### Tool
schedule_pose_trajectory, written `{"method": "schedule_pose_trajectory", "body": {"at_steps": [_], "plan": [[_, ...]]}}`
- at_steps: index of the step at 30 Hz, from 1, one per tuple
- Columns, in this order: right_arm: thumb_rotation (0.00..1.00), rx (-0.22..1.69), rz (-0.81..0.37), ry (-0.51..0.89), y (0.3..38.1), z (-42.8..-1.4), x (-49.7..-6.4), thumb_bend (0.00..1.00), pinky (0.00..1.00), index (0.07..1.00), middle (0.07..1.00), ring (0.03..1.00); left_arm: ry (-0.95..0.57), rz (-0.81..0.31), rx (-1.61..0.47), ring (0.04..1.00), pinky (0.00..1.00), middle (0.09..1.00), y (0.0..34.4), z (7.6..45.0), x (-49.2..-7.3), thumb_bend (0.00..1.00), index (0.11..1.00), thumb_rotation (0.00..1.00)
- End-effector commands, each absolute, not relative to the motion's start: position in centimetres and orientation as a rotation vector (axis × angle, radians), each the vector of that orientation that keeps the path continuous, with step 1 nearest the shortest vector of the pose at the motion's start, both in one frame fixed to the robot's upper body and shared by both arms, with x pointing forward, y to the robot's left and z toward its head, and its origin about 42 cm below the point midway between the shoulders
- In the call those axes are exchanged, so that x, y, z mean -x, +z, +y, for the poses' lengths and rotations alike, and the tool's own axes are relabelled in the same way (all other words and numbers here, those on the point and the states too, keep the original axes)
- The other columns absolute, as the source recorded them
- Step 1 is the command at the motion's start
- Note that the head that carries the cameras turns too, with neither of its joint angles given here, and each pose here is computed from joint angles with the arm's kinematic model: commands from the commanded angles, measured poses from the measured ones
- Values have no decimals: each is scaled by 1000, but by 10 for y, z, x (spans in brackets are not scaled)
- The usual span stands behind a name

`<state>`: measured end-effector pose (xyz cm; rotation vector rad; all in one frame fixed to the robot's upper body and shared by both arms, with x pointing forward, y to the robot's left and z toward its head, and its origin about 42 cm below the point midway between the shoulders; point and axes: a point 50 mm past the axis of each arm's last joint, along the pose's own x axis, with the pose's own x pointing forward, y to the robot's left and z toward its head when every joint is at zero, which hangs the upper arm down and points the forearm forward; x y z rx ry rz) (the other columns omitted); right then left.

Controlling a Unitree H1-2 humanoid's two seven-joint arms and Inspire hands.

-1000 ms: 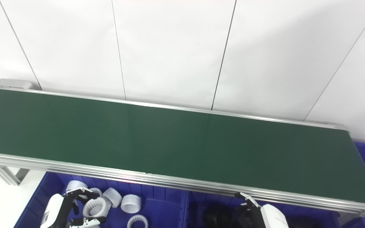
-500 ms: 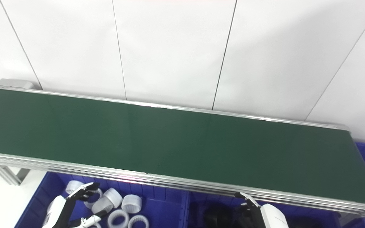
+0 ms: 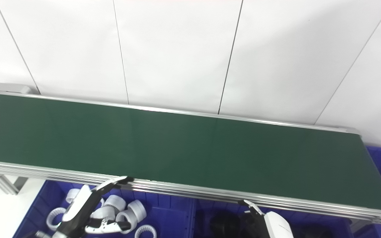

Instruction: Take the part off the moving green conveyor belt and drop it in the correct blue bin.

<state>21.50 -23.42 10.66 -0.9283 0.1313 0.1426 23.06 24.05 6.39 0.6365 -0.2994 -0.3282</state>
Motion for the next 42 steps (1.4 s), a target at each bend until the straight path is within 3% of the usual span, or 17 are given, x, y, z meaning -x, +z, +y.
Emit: {"method": "schedule_pose_trajectory", "body": {"at_steps": [1,4,8,22,32,42], "plan": [[471,936,84,118,121,-230,-220,852,648,843,700,687,-381,-322,-661,841,803,847,84,234,-241,875,826,619],[491,937,72,122,122,-227,-221,862,625,840,695,673,-435,-293,-711,896,924,874,95,230,-245,861,839,553],[487,938,68,125,125,-225,-221,865,628,842,689,668,-463,-266,-768,908,952,879,101,231,-247,876,843,502],[504,935,69,124,134,-223,-223,882,603,838,685,651,-461,-243,-795,920,953,876,106,236,-247,908,833,396],[501,944,65,126,136,-222,-224,879,594,836,684,648,-453,-210,-812,926,950,890,108,235,-246,871,848,259],[495,939,74,128,134,-221,-224,876,612,841,692,663,-431,-148,-852,948,934,914,115,228,-238,815,878,227]]}}
